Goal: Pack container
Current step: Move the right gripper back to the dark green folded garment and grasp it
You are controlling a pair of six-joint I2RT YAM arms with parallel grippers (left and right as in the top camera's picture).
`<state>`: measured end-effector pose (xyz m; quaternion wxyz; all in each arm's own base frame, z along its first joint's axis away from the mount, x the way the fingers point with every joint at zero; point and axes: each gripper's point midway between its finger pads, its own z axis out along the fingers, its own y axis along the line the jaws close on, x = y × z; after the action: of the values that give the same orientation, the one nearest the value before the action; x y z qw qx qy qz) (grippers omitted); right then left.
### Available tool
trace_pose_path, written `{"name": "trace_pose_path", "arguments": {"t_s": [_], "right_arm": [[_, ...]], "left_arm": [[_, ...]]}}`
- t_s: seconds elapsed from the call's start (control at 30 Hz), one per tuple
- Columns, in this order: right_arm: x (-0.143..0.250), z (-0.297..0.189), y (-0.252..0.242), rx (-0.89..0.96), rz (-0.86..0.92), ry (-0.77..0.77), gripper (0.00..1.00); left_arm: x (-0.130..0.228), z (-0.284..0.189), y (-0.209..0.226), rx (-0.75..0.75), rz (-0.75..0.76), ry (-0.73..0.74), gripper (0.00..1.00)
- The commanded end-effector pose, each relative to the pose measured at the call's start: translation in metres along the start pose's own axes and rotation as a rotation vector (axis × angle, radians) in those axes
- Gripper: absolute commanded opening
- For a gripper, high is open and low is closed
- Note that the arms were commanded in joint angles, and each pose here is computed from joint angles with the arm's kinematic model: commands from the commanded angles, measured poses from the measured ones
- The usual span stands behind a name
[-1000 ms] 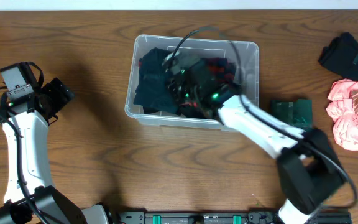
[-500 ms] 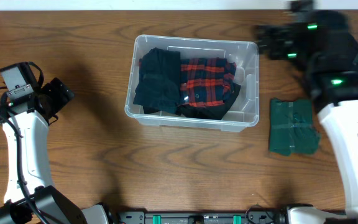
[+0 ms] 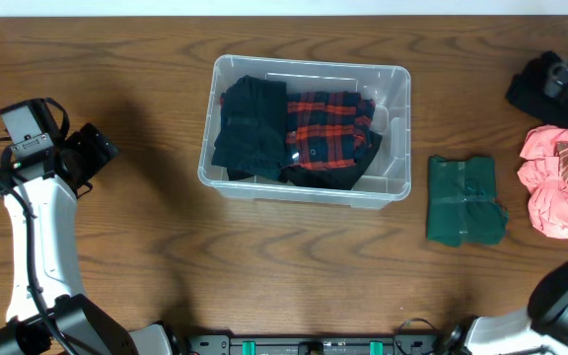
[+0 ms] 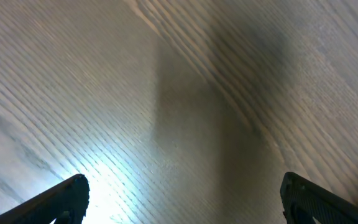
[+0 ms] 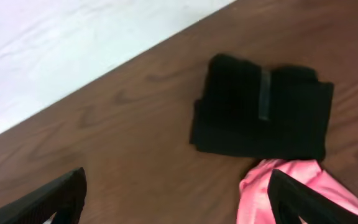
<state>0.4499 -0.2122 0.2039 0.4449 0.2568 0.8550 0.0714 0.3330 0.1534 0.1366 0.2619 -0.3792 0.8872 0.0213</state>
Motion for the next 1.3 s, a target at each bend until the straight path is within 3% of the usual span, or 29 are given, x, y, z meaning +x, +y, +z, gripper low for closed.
{"name": "trace_pose_path", "arguments": {"t_s": [0.0,0.23,0.5,0.73,0.93,1.17,1.27], "right_arm": [[0.014,0.019,-0.021,-0.079,0.017,0.047,0.91],[0.029,0.041,-0.055,0.038,-0.006,0.075,0.93],[0.032,0.042,-0.060,0.101,-0.019,0.087,0.96],[0.048,0.051,-0.041,0.205,-0.137,0.136,0.99],[0.056,0.058,-0.018,0.179,-0.105,0.146,0.99],[0.067,0.066,0.015,0.170,-0.229,0.165,0.99],[0.077,0.070,0.018,0.171,-0.169,0.186,0.99]], "left_arm": [[-0.006,-0.004,0.000,-0.001,0.005,-0.015,0.98],[-0.006,-0.004,0.000,-0.001,0.005,-0.015,0.98],[-0.006,-0.004,0.000,-0.001,0.005,-0.015,0.98],[-0.006,-0.004,0.000,-0.001,0.005,-0.015,0.98],[-0.006,-0.004,0.000,-0.001,0.005,-0.015,0.98],[-0.006,-0.004,0.000,-0.001,0.005,-0.015,0.98],[-0.006,-0.004,0.000,-0.001,0.005,-0.015,0.98]]}}
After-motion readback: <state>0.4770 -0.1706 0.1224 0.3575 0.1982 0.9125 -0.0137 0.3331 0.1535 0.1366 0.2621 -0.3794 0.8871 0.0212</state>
